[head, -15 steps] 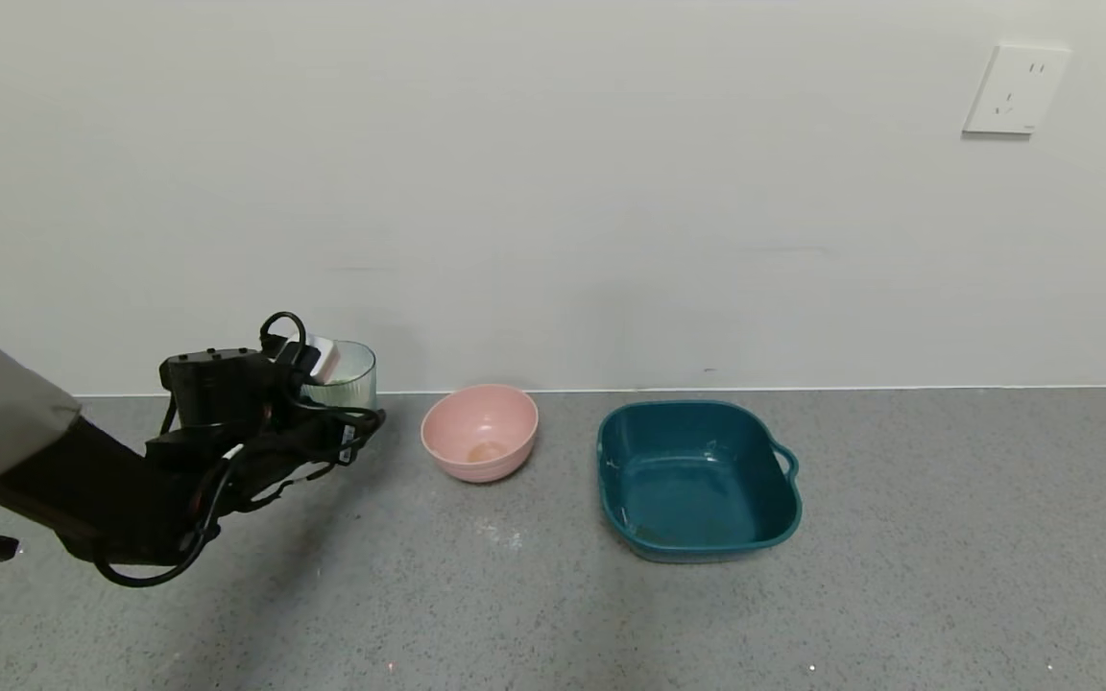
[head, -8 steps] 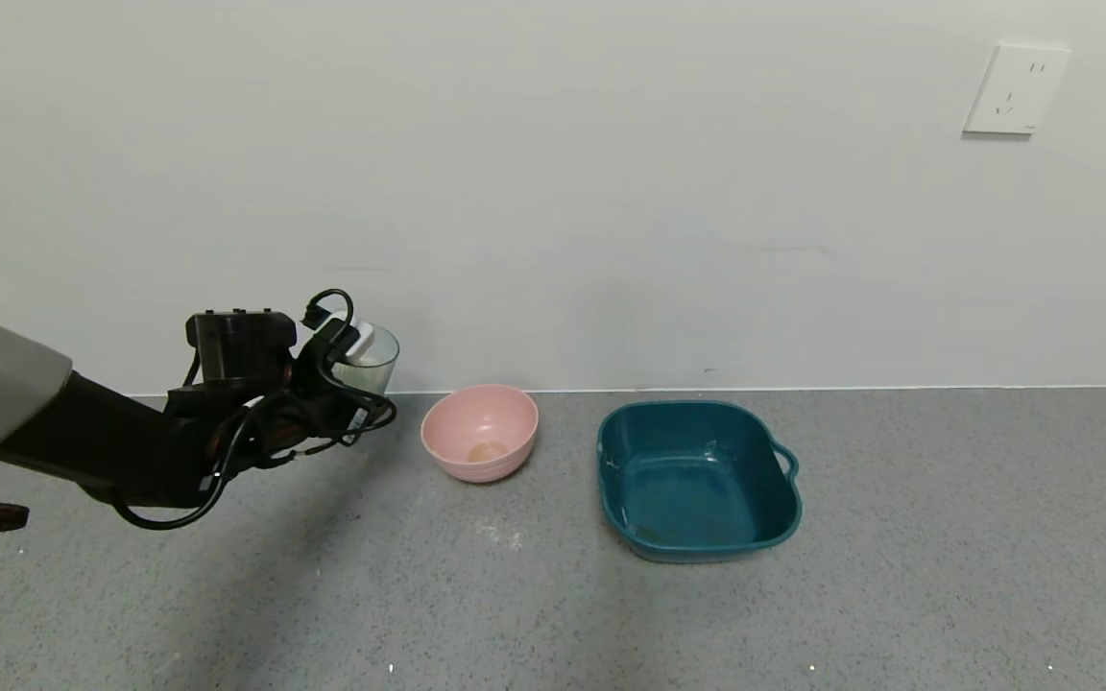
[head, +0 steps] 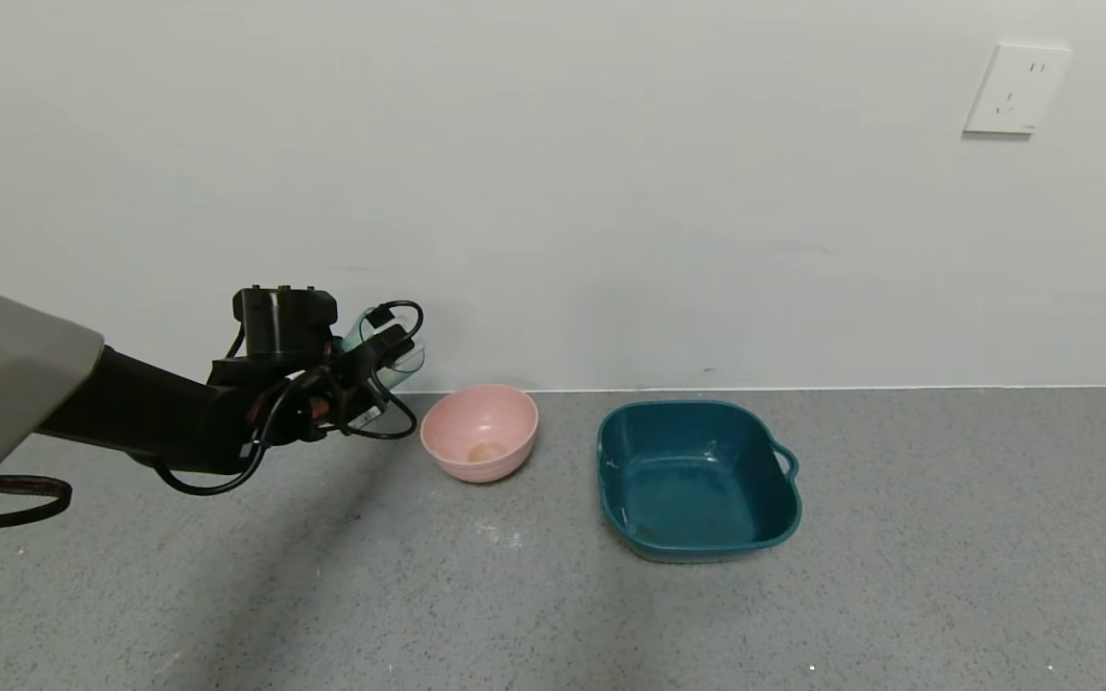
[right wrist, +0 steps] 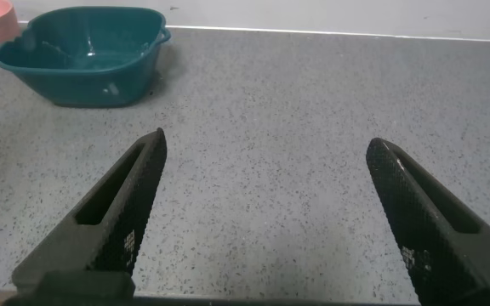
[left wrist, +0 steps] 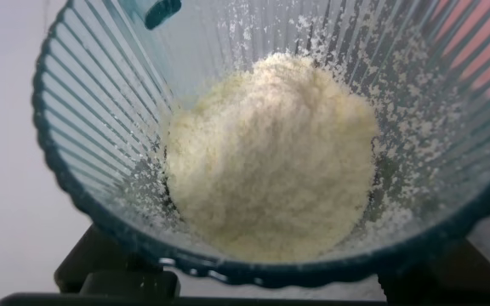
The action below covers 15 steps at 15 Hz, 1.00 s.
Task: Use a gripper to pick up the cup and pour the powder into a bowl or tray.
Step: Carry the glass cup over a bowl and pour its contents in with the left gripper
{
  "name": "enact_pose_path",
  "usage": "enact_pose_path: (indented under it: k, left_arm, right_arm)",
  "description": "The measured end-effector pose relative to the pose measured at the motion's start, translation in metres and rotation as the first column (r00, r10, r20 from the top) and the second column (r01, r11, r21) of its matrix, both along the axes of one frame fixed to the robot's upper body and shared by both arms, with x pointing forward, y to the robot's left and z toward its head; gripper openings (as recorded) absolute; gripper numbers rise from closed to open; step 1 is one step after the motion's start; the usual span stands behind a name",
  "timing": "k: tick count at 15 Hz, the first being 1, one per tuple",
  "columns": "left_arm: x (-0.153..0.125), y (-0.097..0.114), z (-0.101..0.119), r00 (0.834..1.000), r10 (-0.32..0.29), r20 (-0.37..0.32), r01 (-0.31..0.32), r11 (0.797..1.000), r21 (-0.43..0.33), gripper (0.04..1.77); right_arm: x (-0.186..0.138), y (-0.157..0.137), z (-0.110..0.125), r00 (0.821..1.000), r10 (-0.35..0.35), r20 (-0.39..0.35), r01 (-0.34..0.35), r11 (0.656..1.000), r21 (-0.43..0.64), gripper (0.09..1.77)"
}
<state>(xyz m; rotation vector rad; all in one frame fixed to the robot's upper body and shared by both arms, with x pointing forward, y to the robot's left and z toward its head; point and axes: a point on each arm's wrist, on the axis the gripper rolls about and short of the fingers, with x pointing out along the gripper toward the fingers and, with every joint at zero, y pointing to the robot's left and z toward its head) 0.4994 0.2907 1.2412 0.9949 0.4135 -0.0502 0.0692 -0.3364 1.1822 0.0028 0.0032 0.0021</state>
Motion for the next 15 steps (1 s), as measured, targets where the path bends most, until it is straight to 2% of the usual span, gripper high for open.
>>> enact_pose_path:
  k: [2, 5, 7, 8, 11, 15]
  left_arm:
    - [0.001, -0.001, -0.001, 1.0, 0.001, -0.02, 0.001, 0.991, 0.134, 1.31]
    - [0.0, -0.006, -0.001, 0.999, 0.004, -0.05, 0.012, 0.953, 0.303, 1.3]
    - [0.0, -0.011, 0.001, 0.998, -0.02, -0.067, 0.044, 0.918, 0.394, 1.3]
    - [0.0, -0.014, 0.002, 0.997, -0.034, -0.074, 0.063, 0.901, 0.429, 1.3]
    - [-0.001, -0.028, 0.001, 0.995, -0.063, -0.083, 0.094, 0.879, 0.467, 1.3]
    - [-0.003, -0.039, 0.0, 0.988, -0.098, -0.121, 0.15, 0.816, 0.558, 1.3]
  right_arm:
    - [0.0, 0.0, 0.0, 1.0, 0.0, 0.0, 0.0, 1.0, 0.0, 1.71]
    - [0.0, 0.0, 0.0, 1.0, 0.0, 0.0, 0.0, 1.0, 0.0, 1.71]
    - [0.0, 0.0, 0.0, 1.0, 0.0, 0.0, 0.0, 1.0, 0.0, 1.71]
    - [0.0, 0.0, 0.0, 1.0, 0.0, 0.0, 0.0, 1.0, 0.0, 1.71]
    - [0.0, 0.0, 0.0, 1.0, 0.0, 0.0, 0.0, 1.0, 0.0, 1.71]
    - [0.0, 0.0, 0.0, 1.0, 0.0, 0.0, 0.0, 1.0, 0.0, 1.71]
